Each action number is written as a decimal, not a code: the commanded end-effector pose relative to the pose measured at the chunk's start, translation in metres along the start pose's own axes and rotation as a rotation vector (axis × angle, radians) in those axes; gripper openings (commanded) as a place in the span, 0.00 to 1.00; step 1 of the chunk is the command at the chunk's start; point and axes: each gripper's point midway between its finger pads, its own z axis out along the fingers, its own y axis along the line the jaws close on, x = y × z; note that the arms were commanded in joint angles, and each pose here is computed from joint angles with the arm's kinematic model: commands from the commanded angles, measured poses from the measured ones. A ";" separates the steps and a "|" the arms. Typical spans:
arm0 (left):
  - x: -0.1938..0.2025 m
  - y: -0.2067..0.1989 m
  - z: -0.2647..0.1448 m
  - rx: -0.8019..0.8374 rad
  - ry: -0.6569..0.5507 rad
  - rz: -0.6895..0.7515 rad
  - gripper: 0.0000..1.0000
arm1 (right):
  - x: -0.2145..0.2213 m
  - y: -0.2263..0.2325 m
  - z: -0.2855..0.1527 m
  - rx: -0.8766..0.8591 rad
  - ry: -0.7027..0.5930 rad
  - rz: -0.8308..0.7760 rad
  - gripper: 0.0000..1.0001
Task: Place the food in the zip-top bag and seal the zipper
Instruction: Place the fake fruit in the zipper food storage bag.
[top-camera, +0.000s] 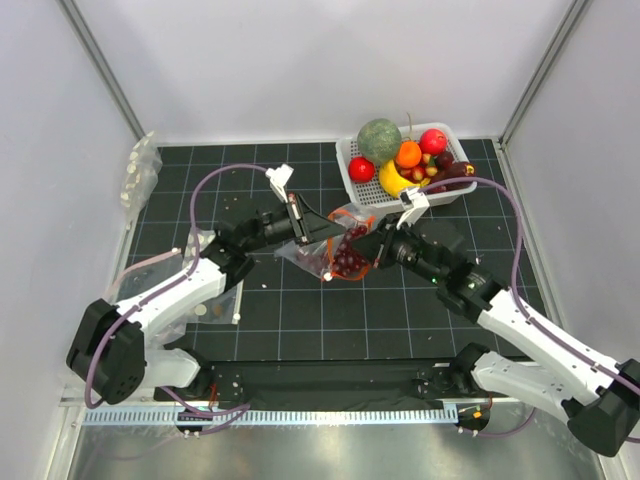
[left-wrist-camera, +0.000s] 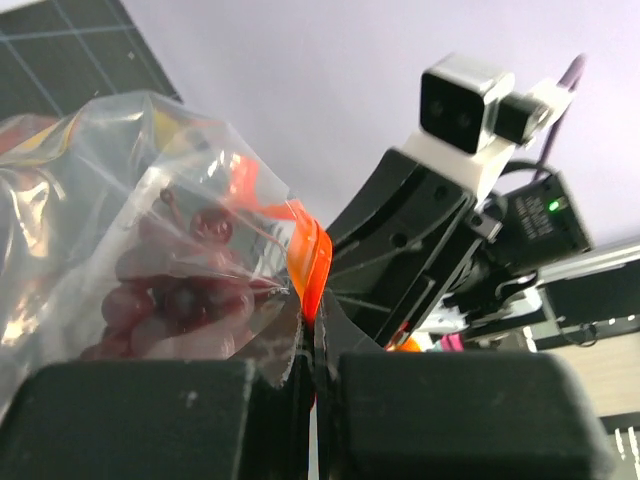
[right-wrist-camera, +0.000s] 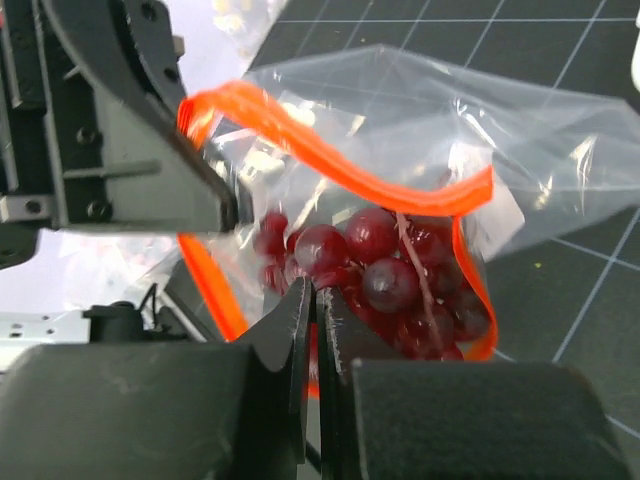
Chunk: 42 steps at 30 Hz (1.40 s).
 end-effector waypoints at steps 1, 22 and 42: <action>0.003 -0.017 -0.002 0.034 0.066 0.065 0.00 | -0.019 0.007 0.011 -0.001 -0.032 -0.056 0.01; 0.025 -0.004 0.014 0.087 0.149 -0.077 0.00 | -0.029 -0.035 0.051 0.190 -0.119 -0.071 0.36; 0.006 0.048 0.018 0.059 0.083 -0.219 0.00 | -0.024 -0.043 -0.005 0.257 -0.107 -0.068 0.50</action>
